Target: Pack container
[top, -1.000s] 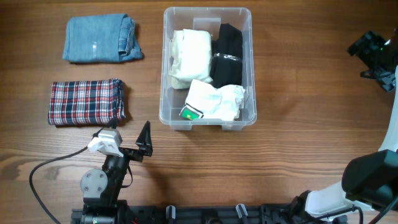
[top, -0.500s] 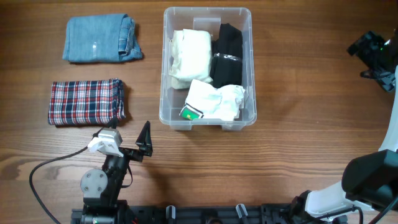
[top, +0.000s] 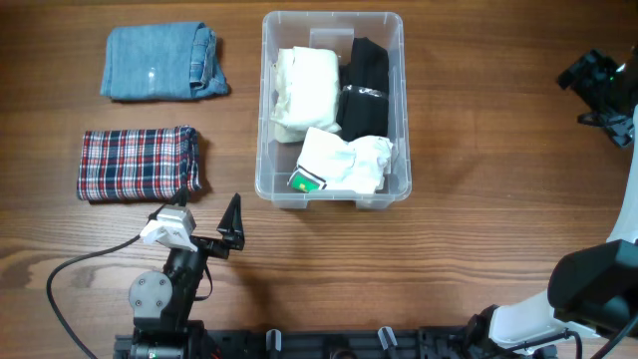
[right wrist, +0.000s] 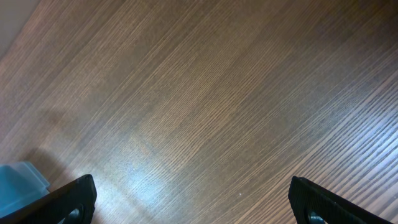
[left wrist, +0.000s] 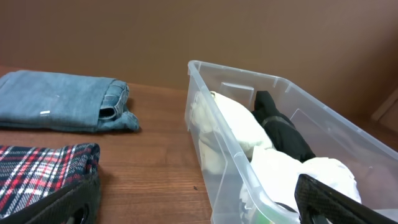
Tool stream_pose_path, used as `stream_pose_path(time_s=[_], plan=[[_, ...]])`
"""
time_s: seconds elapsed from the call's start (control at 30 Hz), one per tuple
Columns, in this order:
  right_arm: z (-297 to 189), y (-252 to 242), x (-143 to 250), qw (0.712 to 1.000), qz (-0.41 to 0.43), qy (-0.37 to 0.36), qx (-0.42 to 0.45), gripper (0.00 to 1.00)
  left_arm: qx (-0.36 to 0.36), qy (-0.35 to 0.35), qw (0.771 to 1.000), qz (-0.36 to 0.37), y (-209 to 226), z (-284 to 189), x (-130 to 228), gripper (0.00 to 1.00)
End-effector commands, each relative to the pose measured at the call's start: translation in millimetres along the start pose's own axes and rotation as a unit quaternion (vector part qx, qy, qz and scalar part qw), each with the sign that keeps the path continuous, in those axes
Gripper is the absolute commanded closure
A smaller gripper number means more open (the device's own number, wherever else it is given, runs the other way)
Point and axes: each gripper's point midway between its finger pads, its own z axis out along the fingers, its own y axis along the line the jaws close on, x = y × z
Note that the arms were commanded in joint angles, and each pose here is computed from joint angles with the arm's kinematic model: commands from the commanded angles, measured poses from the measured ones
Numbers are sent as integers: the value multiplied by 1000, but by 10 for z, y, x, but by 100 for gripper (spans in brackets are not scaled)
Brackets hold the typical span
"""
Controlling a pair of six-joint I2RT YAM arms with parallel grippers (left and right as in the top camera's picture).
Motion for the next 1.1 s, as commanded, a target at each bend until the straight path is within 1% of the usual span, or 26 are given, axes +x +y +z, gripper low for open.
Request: stream_pose_path(time_s=[0.0, 0.1, 0.17, 0.27, 0.33, 0.37, 0.43, 0.5, 0.57, 0.63, 0.73, 0.87, 0.9, 0.97, 1.07], plan=[[44, 24, 19, 1000, 8, 6, -4, 0, 68, -8, 998, -3, -233, -18, -56, 0], [44, 24, 19, 1000, 7, 6, -4, 0, 149, -40, 988, 17, -530, -93, -234, 0], [44, 25, 19, 1000, 8, 6, -5, 0, 158, -60, 986, 18, -578, -123, -358, 0], [44, 25, 17, 1000, 7, 6, -5, 0, 145, -85, 986, 22, -582, -167, -583, 0], [44, 26, 16, 1000, 7, 5, -5, 0, 108, -95, 989, 16, -491, -176, -726, 0], [44, 28, 10, 1000, 7, 4, -5, 0, 76, -92, 993, 10, -406, -176, -797, 0], [44, 37, -5, 1000, 8, 1, -7, 0, 36, -65, 997, -2, -304, -174, -837, 0], [43, 44, -23, 1000, 8, -3, -9, 0, 7, -12, 1000, -8, -251, -168, -832, 0], [43, 44, -23, 1000, 8, -3, -9, 1, -7, 48, 999, -3, -248, -149, -820, 0], [43, 45, -22, 1000, 8, -2, -9, 0, -3, 91, 996, 9, -297, -119, -882, 0], [43, 44, -23, 1000, 8, -3, -9, 0, 1, 109, 994, 8, -350, -41, -1048, 0], [43, 45, -23, 1000, 8, -3, -9, 0, -7, 107, 994, 4, -339, 64, -1202, 0], [43, 45, -23, 1000, 8, -3, -9, 0, -38, 115, 992, -37, -251, 109, -1232, 0], [43, 44, -23, 1000, 8, -3, -9, 0, -58, 149, 985, -69, -195, 165, -1213, 0], [43, 45, -22, 1000, 8, -2, -9, 0, -78, 239, 961, -115, -135, 242, -1057, 0]])
